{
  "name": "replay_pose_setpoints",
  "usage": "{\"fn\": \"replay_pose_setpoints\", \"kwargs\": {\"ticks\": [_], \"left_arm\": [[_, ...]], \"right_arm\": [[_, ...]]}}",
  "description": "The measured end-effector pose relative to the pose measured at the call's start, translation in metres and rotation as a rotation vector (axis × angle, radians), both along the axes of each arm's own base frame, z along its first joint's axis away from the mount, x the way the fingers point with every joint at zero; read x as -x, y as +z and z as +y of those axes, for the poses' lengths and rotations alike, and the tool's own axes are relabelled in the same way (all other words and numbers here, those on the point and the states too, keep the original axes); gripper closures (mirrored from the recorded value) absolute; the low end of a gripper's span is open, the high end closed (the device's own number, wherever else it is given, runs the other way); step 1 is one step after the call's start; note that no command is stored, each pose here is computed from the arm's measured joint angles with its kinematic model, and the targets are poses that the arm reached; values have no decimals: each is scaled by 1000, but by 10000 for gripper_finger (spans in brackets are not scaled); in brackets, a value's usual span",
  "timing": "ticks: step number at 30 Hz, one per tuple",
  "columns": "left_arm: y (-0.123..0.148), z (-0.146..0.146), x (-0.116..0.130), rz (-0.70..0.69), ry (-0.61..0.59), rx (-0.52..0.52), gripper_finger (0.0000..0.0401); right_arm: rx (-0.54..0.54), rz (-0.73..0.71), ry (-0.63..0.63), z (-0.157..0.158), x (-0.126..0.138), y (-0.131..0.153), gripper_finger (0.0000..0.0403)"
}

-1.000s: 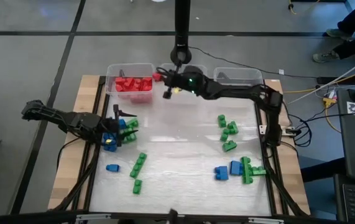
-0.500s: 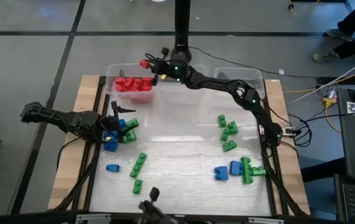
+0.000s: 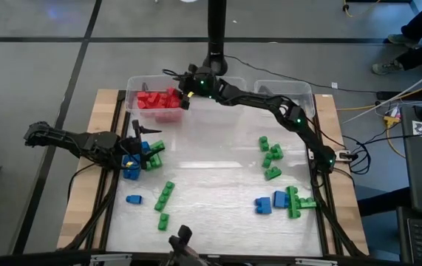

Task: Sort blocks
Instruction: Put the red game piece into the left transparent bin

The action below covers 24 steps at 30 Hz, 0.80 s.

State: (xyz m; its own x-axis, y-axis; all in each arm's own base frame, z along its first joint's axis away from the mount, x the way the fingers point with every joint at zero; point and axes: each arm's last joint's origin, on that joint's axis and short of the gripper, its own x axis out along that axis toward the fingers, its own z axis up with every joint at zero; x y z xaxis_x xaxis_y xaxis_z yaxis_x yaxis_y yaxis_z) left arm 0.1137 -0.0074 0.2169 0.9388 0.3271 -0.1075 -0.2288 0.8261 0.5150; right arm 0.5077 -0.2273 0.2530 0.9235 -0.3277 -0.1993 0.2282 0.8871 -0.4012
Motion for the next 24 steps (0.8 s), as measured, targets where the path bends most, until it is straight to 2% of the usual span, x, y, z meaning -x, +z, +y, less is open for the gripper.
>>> {"fn": "replay_pose_setpoints", "kwargs": {"ticks": [4, 16, 24], "left_arm": [[0, 0, 0, -4, 1, 6, 105], [2, 0, 0, -22, 1, 13, 105], [2, 0, 0, -29, 2, 24, 105]], "right_arm": [[-1, 19, 19, 8, 3, 14, 170], [-14, 82, 35, 27, -4, 3, 170], [-50, 260, 26, 31, 2, -10, 171]]}}
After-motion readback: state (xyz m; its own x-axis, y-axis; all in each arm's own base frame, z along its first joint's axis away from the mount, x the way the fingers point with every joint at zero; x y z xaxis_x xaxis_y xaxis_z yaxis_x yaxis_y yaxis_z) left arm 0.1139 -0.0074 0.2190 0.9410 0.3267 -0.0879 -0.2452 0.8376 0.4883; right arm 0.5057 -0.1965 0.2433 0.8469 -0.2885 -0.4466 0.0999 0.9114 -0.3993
